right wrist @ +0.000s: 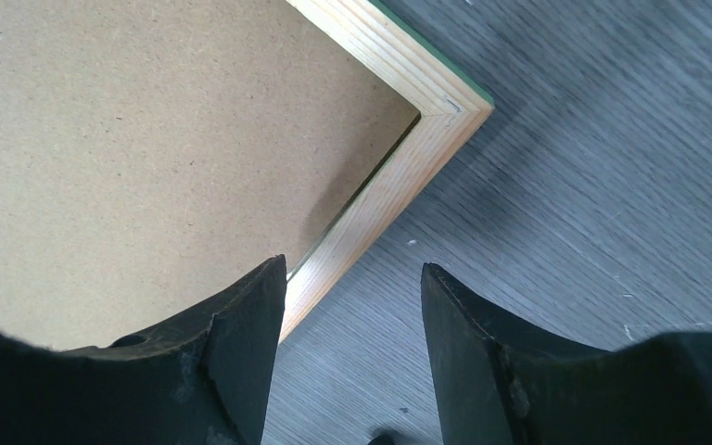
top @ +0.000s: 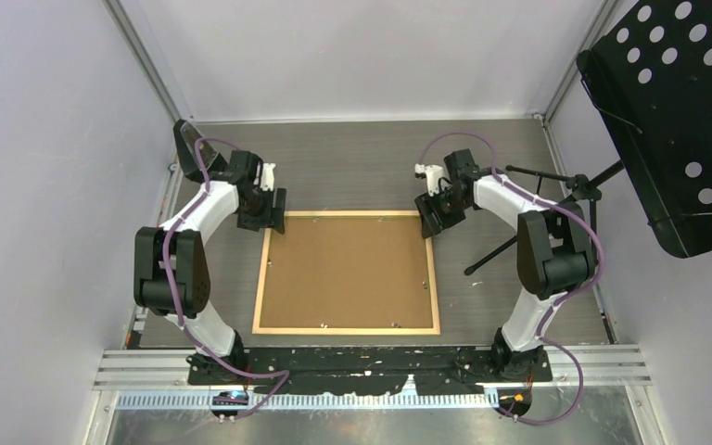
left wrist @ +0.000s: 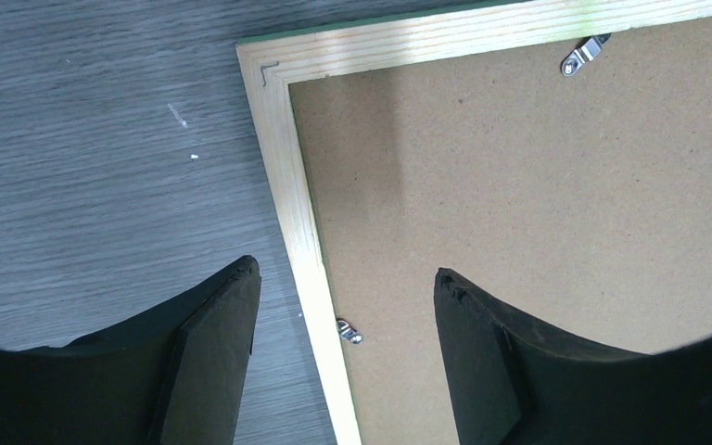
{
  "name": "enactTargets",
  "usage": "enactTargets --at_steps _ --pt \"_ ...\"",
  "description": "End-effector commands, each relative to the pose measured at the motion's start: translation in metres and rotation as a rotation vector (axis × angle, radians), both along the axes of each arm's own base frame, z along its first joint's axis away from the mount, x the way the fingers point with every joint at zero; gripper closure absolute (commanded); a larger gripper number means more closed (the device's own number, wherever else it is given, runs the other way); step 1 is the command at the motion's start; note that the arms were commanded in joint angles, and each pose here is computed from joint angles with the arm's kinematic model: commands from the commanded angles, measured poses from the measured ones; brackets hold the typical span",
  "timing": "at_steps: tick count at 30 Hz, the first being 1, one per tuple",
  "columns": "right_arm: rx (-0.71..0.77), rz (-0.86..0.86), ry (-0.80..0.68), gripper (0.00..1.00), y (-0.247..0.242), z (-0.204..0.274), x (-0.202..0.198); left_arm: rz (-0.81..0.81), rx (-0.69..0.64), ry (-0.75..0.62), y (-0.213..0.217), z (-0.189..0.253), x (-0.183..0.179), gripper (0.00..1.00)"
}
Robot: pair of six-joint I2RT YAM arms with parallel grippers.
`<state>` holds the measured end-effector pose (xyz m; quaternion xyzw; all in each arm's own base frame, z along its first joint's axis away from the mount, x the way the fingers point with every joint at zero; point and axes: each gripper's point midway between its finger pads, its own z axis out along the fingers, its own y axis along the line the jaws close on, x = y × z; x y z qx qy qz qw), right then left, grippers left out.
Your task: Put the photo into the frame
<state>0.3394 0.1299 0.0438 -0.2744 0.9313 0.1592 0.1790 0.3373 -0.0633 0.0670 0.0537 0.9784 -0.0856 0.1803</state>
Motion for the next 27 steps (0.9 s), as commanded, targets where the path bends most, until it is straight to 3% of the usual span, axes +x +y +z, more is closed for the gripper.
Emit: enactTargets --at_steps 1,10,16,20,27 --pt "0.074 -0.015 0.02 0.39 0.01 0.0 0.0 -0.01 -0.013 -0.075 -0.001 0.023 0.013 0.32" --pt "0.069 -0.037 0.062 0.45 0.01 -0.016 -0.002 -0.015 -0.027 -0.076 -0.003 0.025 0.013 0.33" --pt "0.073 -0.041 0.084 0.6 0.012 -0.022 0.0 -0.02 -0.036 -0.071 -0.005 0.024 0.013 0.32" --pt "0.066 -0.035 0.067 0.78 0.012 -0.019 0.009 -0.02 -0.036 -0.063 -0.005 0.022 0.013 0.33" --pt "0.064 -0.028 0.015 0.88 0.018 -0.002 0.046 -0.02 -0.04 -0.061 -0.005 0.022 0.013 0.33"
